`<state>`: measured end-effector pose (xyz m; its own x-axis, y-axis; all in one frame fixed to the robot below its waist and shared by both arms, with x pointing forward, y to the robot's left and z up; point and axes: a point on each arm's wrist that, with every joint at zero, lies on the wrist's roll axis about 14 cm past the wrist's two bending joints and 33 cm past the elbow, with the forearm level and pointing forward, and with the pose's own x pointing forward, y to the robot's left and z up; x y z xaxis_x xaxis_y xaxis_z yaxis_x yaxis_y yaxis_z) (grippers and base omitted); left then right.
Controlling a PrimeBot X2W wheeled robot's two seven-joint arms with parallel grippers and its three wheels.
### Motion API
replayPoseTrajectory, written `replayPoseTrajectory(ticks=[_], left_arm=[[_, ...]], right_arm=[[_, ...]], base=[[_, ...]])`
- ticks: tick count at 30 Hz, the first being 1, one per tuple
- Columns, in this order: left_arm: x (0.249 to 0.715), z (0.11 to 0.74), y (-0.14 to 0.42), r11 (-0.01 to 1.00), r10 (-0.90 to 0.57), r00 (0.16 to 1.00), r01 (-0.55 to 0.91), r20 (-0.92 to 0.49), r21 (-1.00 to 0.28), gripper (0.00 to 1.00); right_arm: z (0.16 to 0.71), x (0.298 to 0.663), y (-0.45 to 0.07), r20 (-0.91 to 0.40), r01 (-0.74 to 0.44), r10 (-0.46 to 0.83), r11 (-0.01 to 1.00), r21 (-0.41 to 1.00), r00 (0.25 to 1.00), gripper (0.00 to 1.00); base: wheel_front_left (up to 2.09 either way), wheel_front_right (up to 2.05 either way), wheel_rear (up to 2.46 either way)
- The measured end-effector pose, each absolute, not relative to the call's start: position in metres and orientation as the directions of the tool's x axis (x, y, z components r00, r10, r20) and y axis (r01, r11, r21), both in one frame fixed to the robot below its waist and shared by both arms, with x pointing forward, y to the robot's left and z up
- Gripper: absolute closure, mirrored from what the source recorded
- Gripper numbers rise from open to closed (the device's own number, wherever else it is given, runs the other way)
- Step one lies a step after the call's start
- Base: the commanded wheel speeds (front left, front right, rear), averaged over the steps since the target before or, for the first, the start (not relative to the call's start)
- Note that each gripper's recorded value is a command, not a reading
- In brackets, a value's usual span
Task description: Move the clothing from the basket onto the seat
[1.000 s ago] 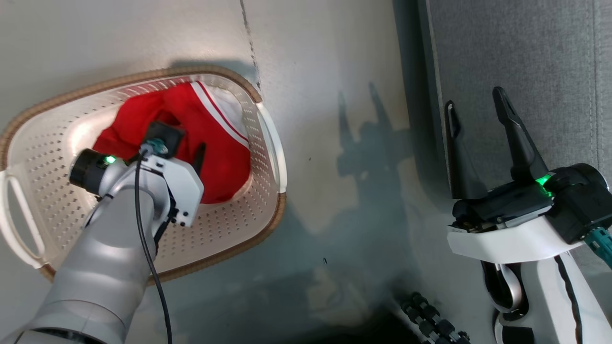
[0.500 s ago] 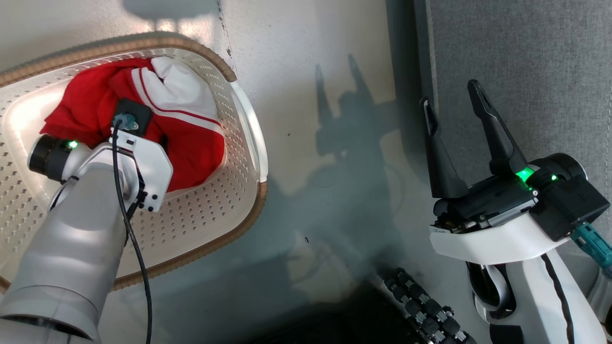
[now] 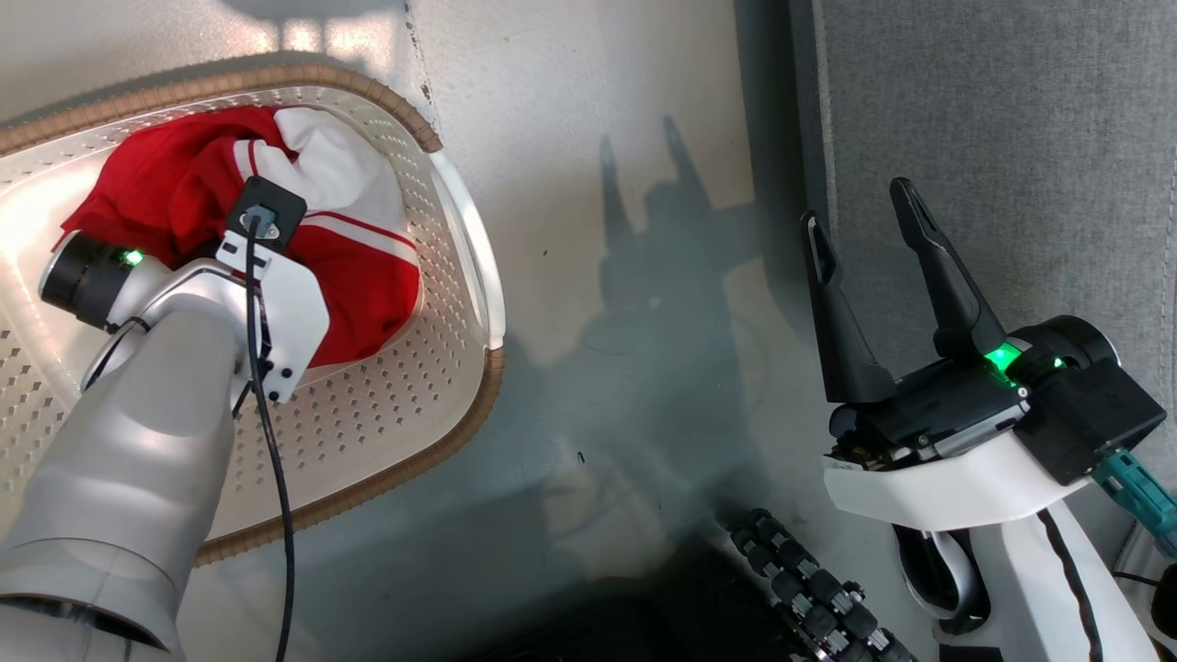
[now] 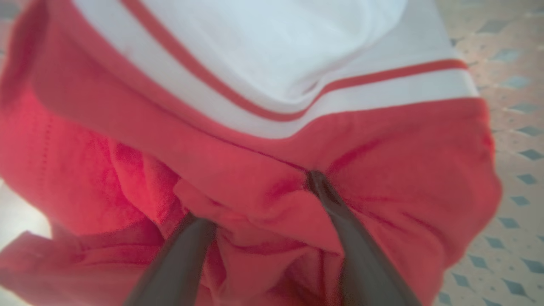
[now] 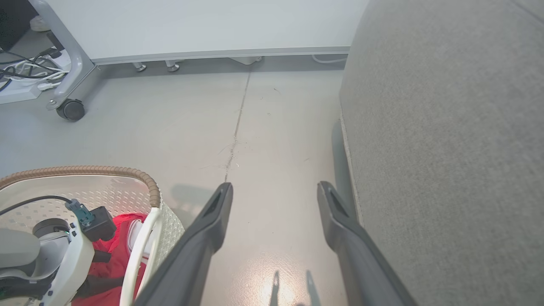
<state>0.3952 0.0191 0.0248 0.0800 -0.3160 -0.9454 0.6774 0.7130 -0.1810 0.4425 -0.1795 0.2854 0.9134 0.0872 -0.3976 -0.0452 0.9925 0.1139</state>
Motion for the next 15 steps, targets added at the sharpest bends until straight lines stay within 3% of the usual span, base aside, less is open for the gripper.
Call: replayPoseTrajectory(ticks=[1, 2, 15], left_arm=[[0.396, 0.024, 0.02, 0.711, -0.316, 0.08, 0.68, -0.945, -0.18, 0.36], [0.396, 0.024, 0.02, 0.708, -0.316, 0.082, 0.684, -0.945, -0.177, 1.0], [0.396, 0.03, 0.026, 0.706, -0.298, 0.065, 0.686, -0.952, -0.174, 1.0]], right_arm=[[0.286, 0.442, -0.18, -0.397, -0.043, 0.084, 0.993, 0.113, 0.914, 0.0], [0.287, 0.442, -0.182, -0.396, -0.038, 0.08, 0.993, 0.113, 0.915, 0.0], [0.304, 0.455, -0.187, -0.344, -0.042, 0.075, 0.994, 0.102, 0.936, 0.0]], base=[[0.0, 0.0, 0.0], [0.0, 0.0, 0.0], [0.0, 0.0, 0.0]])
